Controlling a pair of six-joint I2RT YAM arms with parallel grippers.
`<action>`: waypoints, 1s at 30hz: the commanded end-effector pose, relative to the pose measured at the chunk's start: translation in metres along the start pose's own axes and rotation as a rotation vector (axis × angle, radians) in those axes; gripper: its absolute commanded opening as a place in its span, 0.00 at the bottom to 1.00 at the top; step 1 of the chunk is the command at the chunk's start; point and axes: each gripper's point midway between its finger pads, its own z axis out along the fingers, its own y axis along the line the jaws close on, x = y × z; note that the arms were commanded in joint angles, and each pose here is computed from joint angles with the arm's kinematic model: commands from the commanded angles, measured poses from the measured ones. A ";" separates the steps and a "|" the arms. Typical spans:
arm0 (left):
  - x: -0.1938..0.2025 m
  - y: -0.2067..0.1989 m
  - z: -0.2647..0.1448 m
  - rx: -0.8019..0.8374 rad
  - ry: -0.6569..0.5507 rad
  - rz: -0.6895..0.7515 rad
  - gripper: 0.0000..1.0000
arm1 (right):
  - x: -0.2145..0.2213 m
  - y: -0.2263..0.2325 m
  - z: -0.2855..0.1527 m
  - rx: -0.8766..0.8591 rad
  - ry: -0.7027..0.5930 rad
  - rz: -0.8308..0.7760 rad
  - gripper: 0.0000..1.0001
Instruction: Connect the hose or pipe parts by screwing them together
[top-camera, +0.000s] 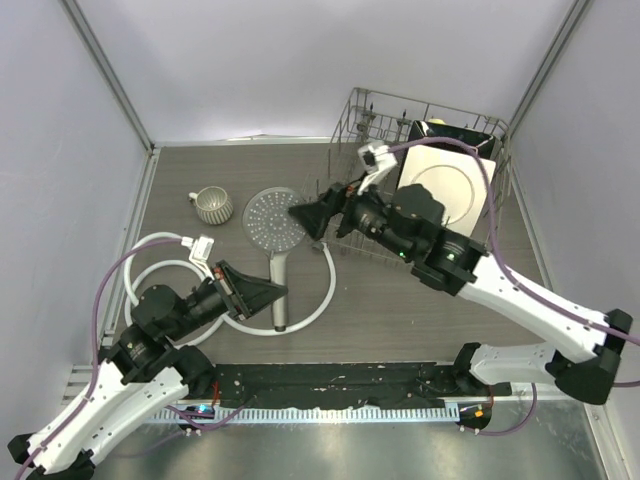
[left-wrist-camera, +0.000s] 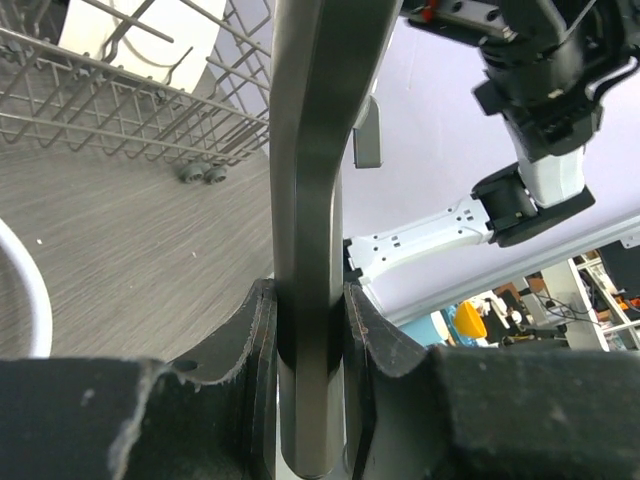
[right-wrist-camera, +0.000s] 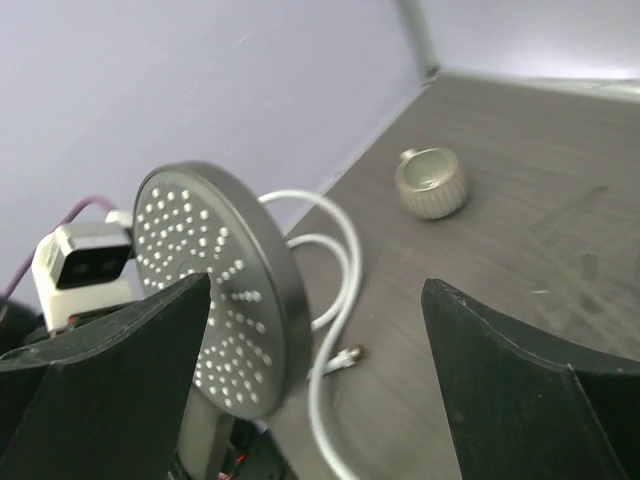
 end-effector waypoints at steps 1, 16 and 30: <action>-0.025 -0.048 -0.005 0.171 -0.073 0.012 0.00 | 0.007 0.072 0.005 -0.386 0.077 0.084 0.90; 0.003 -0.042 0.002 0.205 0.056 -0.136 0.50 | -0.015 0.090 -0.004 -0.609 -0.020 0.202 0.01; 0.015 -0.035 0.008 0.193 0.116 -0.141 0.53 | 0.016 0.093 0.006 -0.678 0.134 0.222 0.01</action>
